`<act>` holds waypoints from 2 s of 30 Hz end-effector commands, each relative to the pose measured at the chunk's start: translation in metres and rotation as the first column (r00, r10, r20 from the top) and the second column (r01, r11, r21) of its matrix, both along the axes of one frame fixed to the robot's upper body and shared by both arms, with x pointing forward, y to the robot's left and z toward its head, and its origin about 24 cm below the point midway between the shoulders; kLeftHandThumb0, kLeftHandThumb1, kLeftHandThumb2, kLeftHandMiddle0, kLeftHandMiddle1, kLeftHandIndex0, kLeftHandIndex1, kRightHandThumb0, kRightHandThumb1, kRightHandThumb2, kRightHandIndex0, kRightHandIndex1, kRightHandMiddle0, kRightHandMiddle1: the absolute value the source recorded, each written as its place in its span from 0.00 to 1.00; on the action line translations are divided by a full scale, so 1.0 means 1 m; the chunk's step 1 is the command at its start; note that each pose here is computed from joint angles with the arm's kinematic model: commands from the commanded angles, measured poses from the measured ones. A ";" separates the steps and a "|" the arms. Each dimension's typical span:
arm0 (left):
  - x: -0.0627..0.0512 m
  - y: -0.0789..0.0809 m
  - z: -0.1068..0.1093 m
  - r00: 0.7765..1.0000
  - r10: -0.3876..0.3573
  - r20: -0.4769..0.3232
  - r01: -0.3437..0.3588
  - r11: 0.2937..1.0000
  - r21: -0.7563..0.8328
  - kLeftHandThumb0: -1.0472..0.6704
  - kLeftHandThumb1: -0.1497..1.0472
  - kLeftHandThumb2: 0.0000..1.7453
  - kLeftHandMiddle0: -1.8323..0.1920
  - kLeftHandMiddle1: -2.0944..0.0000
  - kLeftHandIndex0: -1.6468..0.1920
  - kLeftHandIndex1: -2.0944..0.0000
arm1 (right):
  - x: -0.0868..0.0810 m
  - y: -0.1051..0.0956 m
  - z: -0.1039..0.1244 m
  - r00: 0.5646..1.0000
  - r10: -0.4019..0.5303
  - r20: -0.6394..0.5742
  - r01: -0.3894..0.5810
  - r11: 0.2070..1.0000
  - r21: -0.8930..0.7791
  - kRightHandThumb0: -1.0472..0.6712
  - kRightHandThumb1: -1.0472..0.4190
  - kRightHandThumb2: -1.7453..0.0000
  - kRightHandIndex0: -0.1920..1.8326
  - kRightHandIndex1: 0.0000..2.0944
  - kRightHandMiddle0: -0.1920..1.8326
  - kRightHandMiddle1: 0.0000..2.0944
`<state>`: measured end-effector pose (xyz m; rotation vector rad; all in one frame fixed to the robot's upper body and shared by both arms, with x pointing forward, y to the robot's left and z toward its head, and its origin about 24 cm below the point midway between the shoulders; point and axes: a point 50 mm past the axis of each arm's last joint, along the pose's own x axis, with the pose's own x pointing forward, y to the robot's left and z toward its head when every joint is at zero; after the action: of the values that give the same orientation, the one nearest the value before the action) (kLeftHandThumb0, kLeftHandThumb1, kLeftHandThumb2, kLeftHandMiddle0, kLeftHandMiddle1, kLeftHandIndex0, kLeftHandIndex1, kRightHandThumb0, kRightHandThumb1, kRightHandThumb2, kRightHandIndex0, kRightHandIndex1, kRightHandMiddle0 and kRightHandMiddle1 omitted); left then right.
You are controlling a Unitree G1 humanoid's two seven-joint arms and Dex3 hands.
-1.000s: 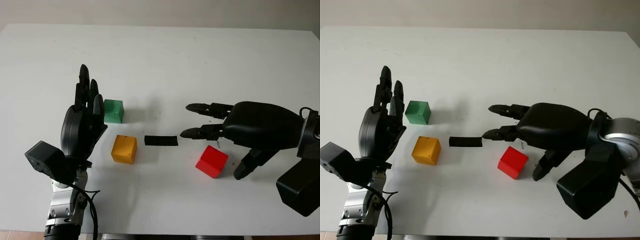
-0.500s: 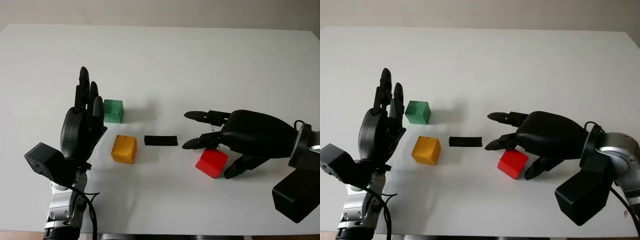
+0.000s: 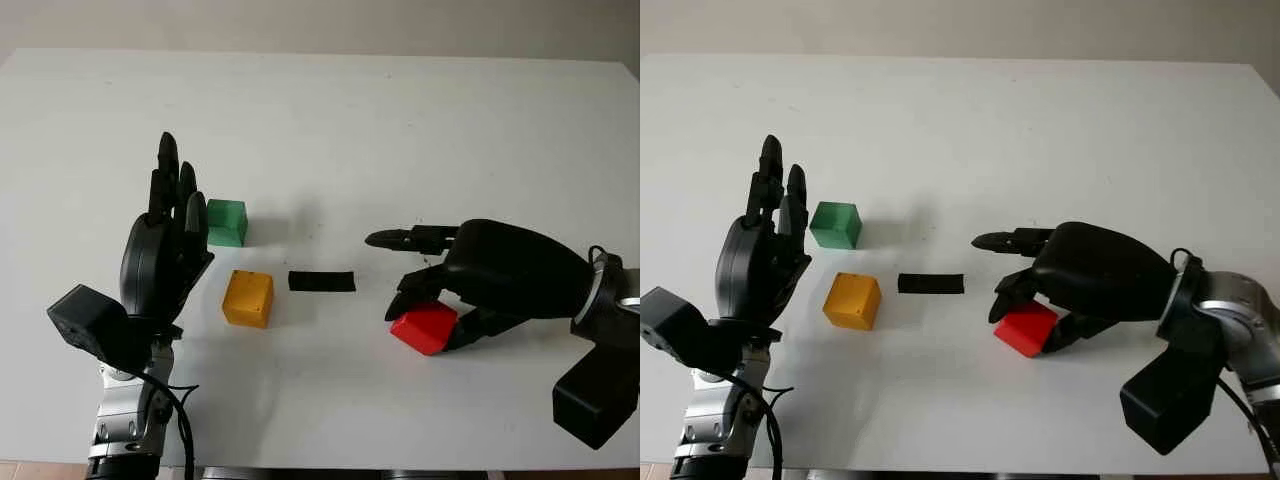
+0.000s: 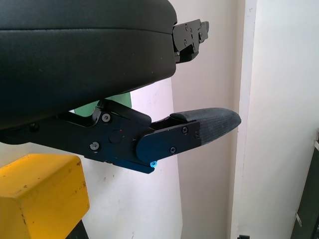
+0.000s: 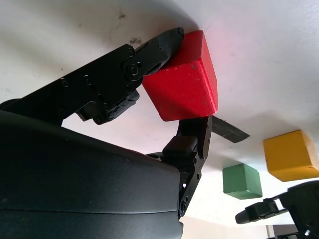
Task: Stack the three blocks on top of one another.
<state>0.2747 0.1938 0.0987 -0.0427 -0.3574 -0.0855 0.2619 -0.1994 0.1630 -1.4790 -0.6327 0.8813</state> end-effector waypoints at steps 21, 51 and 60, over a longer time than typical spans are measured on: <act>-0.001 -0.004 -0.001 1.000 0.004 0.012 -0.004 1.000 0.002 0.22 1.00 0.36 1.00 1.00 1.00 1.00 | 0.074 0.073 0.074 0.998 0.039 0.042 -0.041 0.997 0.068 0.39 0.11 0.97 0.26 0.03 0.44 0.43; -0.001 -0.004 -0.001 1.000 0.010 0.021 -0.010 1.000 0.002 0.22 1.00 0.35 1.00 1.00 1.00 1.00 | 0.088 0.101 0.017 0.985 0.075 -0.155 -0.084 0.995 -0.054 0.36 0.10 0.97 0.23 0.02 0.39 0.45; -0.002 -0.004 -0.002 1.000 0.007 0.021 -0.007 1.000 0.005 0.22 1.00 0.35 1.00 1.00 1.00 1.00 | 0.087 0.102 0.010 0.981 0.086 -0.173 -0.098 0.993 -0.064 0.37 0.09 0.97 0.22 0.02 0.40 0.42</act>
<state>0.2740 0.1887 0.0988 -0.0372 -0.3787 -0.0838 0.3496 -0.0955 0.1763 -1.4285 -0.5571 1.0918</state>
